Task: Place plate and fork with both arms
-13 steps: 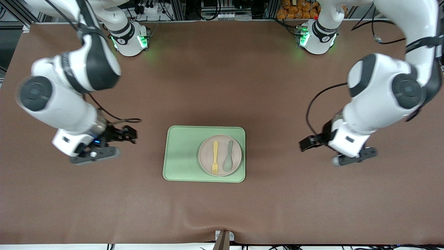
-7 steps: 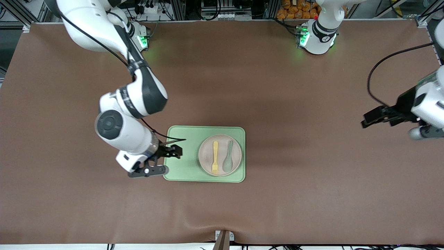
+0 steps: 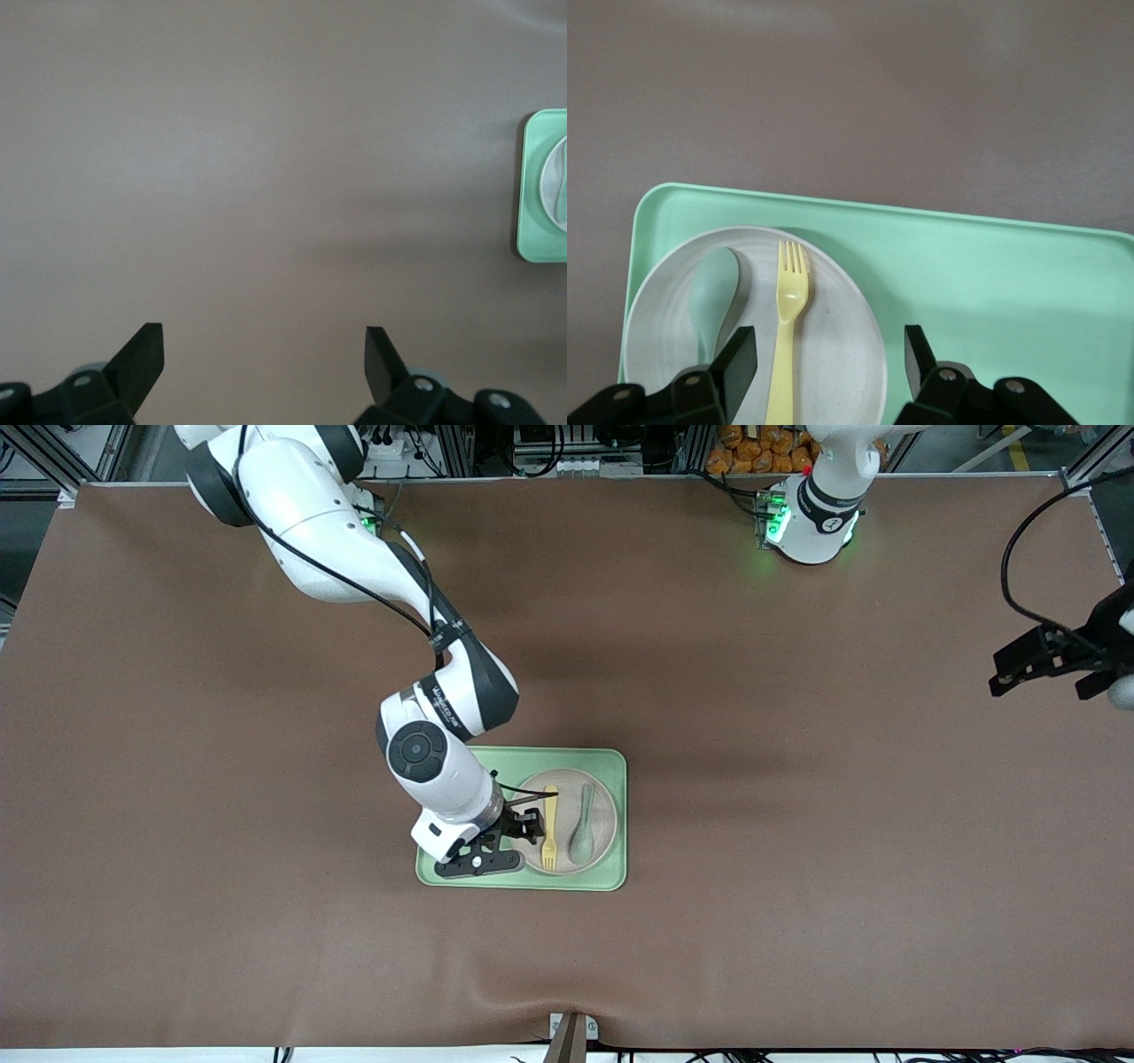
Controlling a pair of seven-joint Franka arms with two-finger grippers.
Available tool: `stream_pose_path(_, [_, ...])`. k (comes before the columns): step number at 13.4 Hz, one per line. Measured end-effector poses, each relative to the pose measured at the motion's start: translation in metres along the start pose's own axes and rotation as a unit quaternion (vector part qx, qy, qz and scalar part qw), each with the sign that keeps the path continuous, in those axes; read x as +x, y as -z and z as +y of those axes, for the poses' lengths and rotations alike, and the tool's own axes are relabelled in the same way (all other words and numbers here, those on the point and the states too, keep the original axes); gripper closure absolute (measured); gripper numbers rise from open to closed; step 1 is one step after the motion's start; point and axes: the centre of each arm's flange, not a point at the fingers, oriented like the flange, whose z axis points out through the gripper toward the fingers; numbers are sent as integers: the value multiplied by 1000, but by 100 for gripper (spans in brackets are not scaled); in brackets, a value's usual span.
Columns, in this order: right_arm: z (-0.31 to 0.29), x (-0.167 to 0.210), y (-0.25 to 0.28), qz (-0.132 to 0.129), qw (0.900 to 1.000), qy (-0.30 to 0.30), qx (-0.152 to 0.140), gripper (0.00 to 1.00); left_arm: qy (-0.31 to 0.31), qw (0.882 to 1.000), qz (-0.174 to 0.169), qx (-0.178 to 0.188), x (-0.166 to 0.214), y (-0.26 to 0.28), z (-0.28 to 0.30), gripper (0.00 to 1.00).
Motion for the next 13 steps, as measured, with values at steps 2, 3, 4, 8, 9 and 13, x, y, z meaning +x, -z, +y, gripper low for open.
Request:
stream_pose_path(2, [-8,-6,-10,-5,1000,6,-1,27,0,1000,1,6,-14,19,-1,0])
stream_pose_path(3, [-13,-10,-15,-8,1000,10,-2,27,-4,1000,-3,7,-20,23,-4,0])
stream_pose_path(4, [-16,-13,-21,-10,1000,13,-3,27,-10,1000,-9,8,-24,25,-8,0])
stream_pose_path(8, [-29,-26,-42,-17,1000,25,-6,28,-13,1000,-16,10,-33,30,-28,0])
stream_pose_path(9, [-31,-28,-45,-17,999,28,-7,28,-14,1000,-20,10,-34,30,-28,0])
stream_pose_path(13, [-34,-33,-57,-18,999,34,-12,30,-14,1000,-20,10,-35,32,-27,0])
